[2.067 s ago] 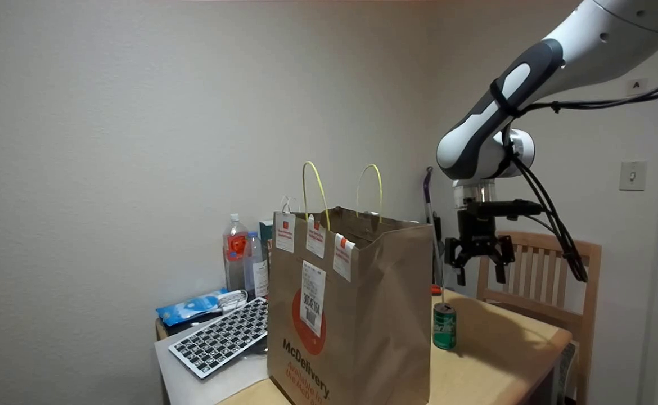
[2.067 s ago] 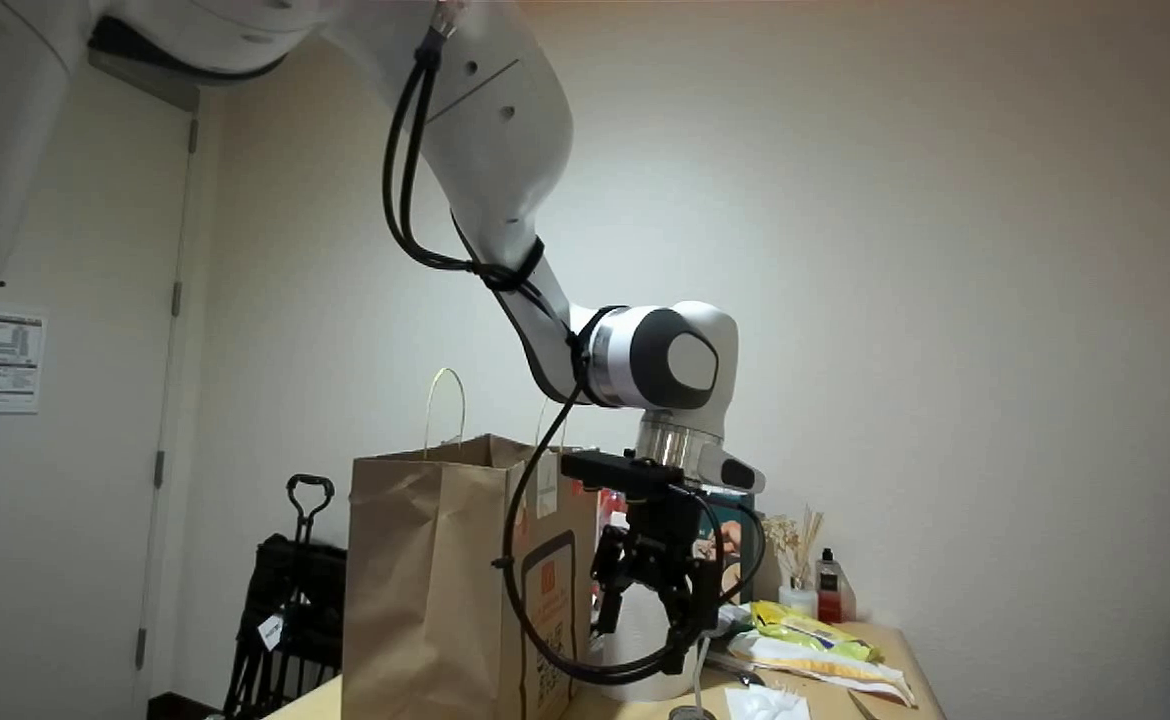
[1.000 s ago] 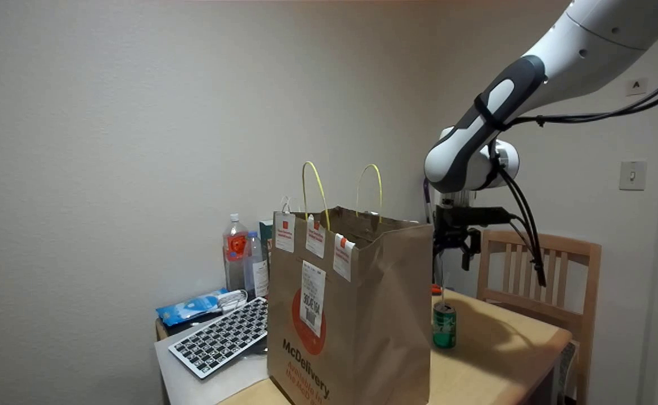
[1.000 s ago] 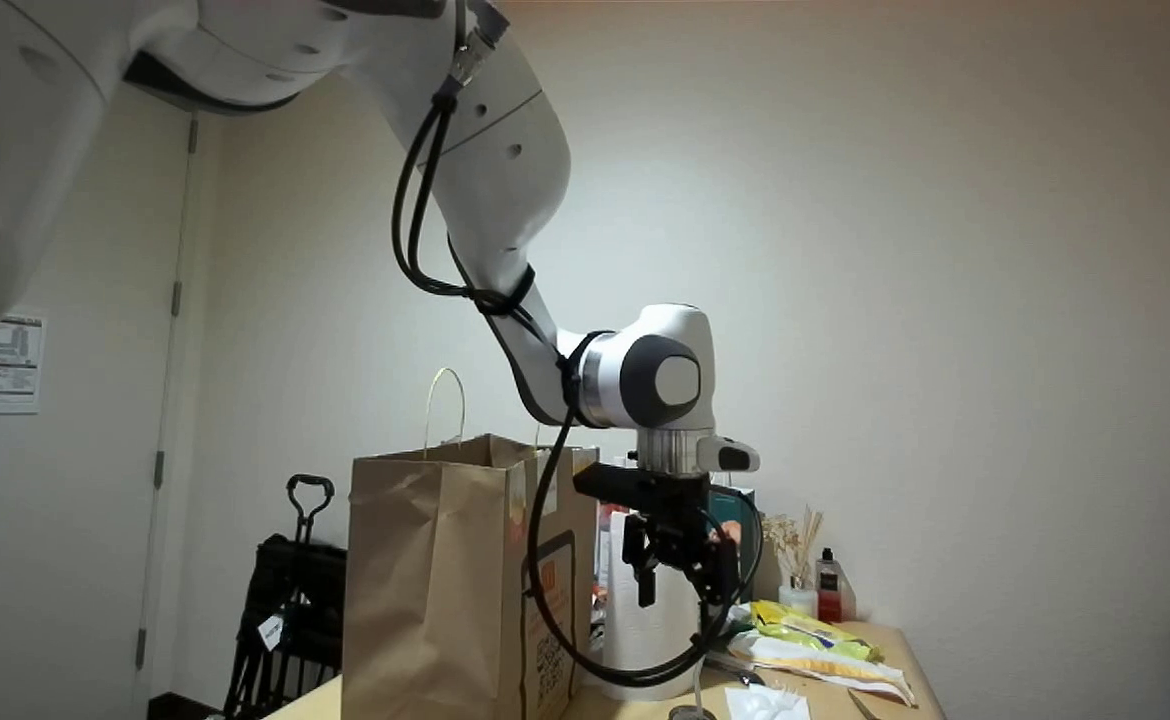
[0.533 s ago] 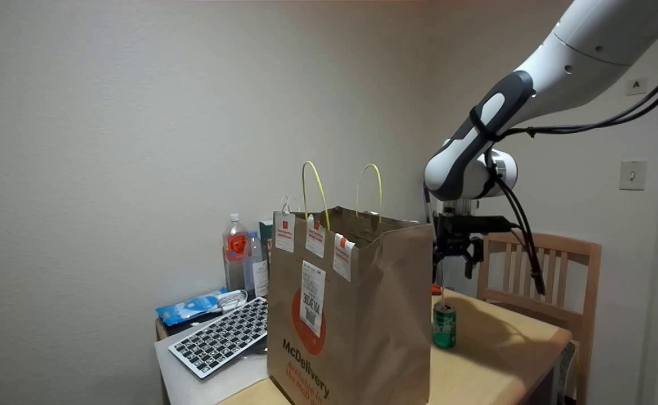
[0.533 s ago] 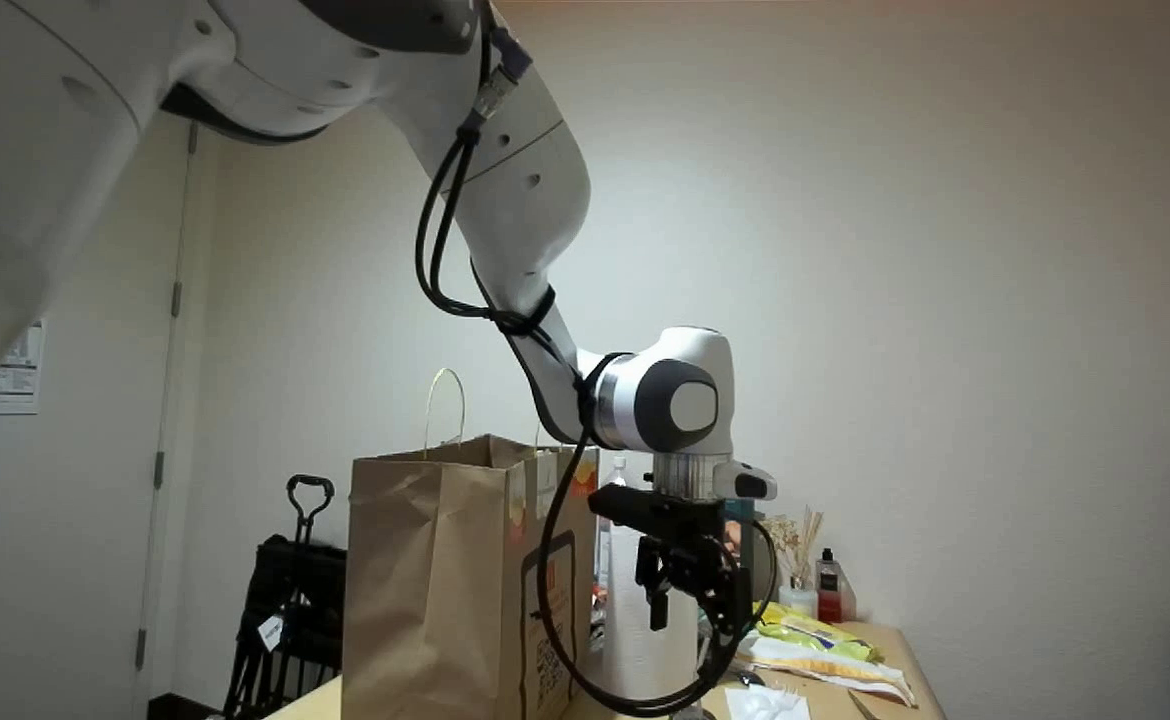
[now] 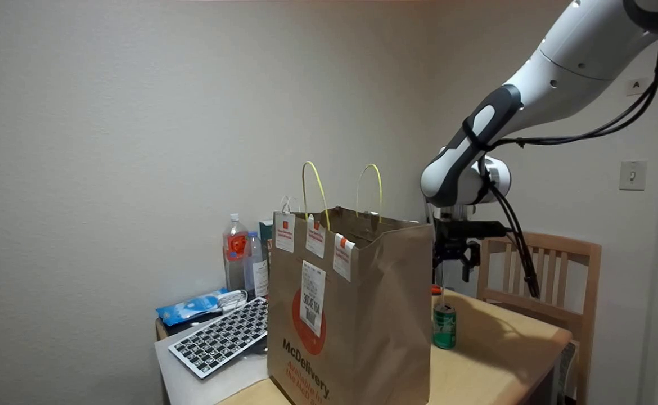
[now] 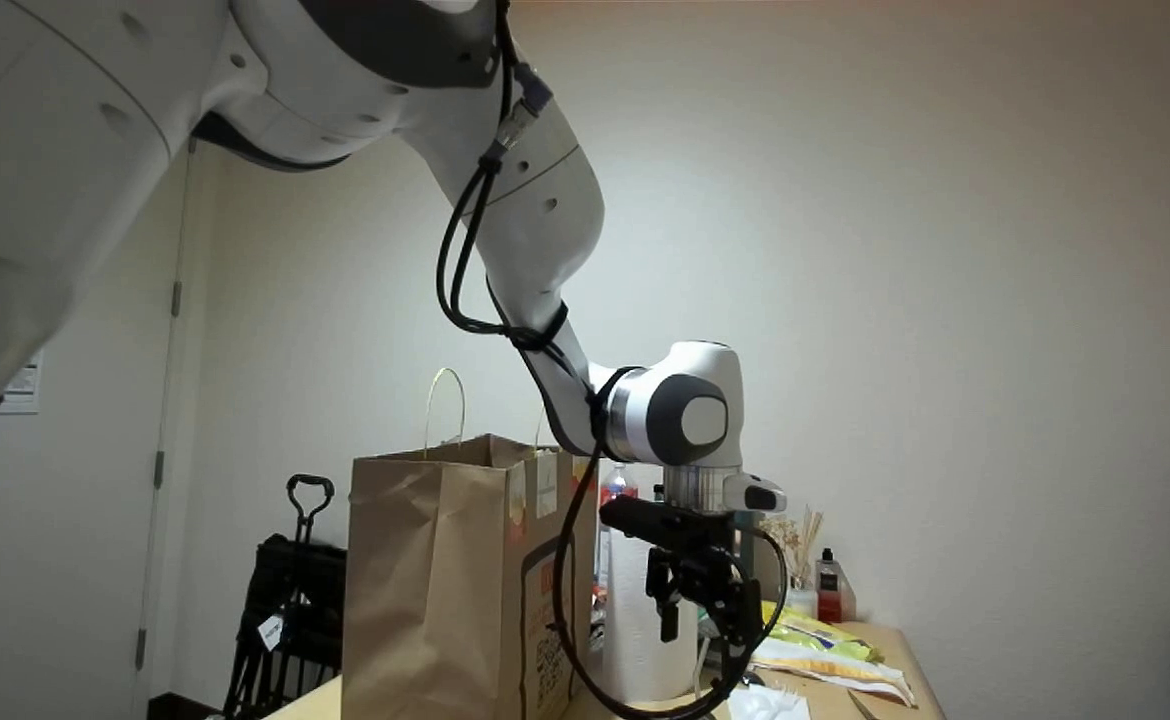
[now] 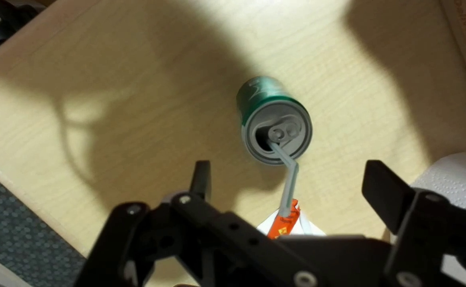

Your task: Remove the straw from the can

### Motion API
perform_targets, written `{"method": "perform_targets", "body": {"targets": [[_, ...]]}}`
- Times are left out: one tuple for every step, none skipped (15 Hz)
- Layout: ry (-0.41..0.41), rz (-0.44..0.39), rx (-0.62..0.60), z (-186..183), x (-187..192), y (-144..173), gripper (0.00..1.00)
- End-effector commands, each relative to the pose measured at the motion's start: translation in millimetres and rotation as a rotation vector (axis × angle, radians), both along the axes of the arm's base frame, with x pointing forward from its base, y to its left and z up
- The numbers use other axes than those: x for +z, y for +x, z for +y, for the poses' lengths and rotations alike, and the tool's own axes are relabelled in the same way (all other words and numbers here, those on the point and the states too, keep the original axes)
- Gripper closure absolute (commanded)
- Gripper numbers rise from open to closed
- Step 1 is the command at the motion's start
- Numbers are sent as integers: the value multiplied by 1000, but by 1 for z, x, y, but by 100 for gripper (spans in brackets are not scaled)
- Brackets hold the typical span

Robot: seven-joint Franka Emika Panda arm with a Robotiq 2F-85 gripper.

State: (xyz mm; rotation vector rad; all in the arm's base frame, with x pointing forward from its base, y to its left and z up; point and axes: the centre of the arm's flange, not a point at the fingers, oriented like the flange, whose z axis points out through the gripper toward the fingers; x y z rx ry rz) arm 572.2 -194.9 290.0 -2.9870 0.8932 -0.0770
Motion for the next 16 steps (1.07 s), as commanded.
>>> {"method": "perform_targets", "body": {"targets": [[0, -9, 13, 2, 1, -2, 30], [-2, -9, 14, 3, 2, -2, 38], [-5, -9, 15, 3, 2, -1, 44], [-6, -9, 15, 4, 2, -1, 51], [-8, -9, 15, 4, 2, -1, 58], [-7, -9, 15, 4, 2, -1, 64], [-8, -9, 16, 4, 2, -2, 71], [-7, -10, 18, 4, 2, -2, 77], [-7, -13, 19, 4, 3, -2, 84], [-7, -14, 19, 4, 3, -2, 90], [-7, -15, 20, 4, 4, -3, 97], [-6, -16, 22, 4, 4, -3, 99], [-6, -16, 22, 4, 4, -3, 100], [-6, -17, 22, 4, 4, -3, 100], [-7, -17, 23, 5, 4, -3, 100], [-7, -18, 23, 5, 5, -2, 100]]}}
